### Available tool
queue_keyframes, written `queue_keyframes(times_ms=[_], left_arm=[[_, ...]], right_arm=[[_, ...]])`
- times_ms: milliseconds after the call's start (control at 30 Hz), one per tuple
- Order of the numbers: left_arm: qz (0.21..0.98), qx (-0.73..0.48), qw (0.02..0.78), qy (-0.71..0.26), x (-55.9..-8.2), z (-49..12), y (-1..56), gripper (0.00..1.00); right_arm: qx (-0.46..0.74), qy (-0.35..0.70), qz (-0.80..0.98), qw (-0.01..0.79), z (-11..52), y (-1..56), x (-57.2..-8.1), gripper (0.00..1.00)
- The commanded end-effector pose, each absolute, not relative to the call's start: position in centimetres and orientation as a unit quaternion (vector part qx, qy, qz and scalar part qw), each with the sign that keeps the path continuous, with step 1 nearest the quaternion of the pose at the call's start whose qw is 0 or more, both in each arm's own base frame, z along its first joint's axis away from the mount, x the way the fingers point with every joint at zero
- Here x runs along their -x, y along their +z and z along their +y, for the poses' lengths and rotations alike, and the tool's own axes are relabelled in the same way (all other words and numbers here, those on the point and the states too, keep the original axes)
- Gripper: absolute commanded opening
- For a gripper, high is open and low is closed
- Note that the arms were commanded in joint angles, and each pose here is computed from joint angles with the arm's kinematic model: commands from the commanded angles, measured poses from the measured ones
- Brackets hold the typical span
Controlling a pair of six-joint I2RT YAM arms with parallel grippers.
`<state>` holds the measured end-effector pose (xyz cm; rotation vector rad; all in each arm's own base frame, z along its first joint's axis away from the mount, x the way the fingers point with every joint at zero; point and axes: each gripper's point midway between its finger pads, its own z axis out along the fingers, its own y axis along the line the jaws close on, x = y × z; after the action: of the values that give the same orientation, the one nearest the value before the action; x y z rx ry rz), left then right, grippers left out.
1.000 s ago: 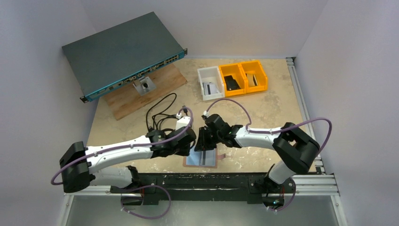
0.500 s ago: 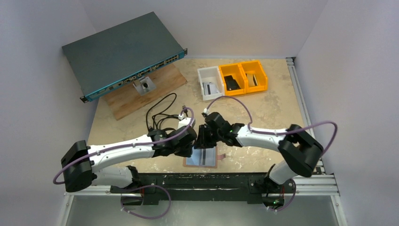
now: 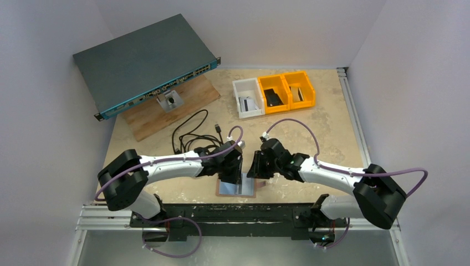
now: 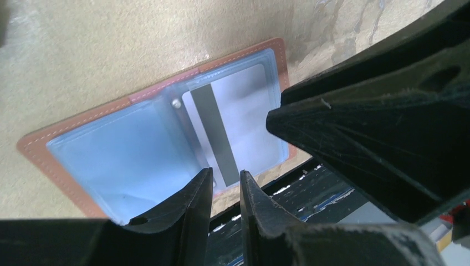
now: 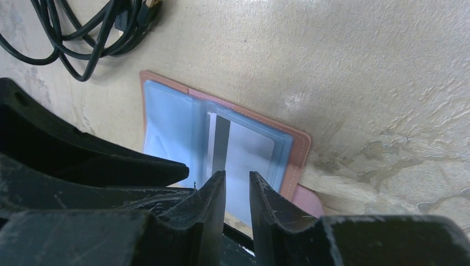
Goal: Take the credit cards out of the card holder
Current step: Remove the credit card from the card holder.
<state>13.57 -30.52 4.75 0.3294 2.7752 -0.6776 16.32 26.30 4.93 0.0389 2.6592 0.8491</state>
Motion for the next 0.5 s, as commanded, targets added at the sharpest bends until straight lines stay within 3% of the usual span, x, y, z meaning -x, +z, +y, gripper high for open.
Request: queue_keyframes(times_ms=[0, 467], left_arm=[[0.944, -0.114, 0.129, -0.281, -14.2, -32.5, 5.4, 0.24], [0.959, -0.086, 0.098, -0.252, -14.0, -30.4, 2.6, 0.26]], right_arm=[[-0.015, 0.302, 0.935, 0.185, 26.5, 5.2, -16.7, 0.23], [-0.010, 0.264, 0.948, 0.174, 25.6, 3.1, -16.6, 0.22]])
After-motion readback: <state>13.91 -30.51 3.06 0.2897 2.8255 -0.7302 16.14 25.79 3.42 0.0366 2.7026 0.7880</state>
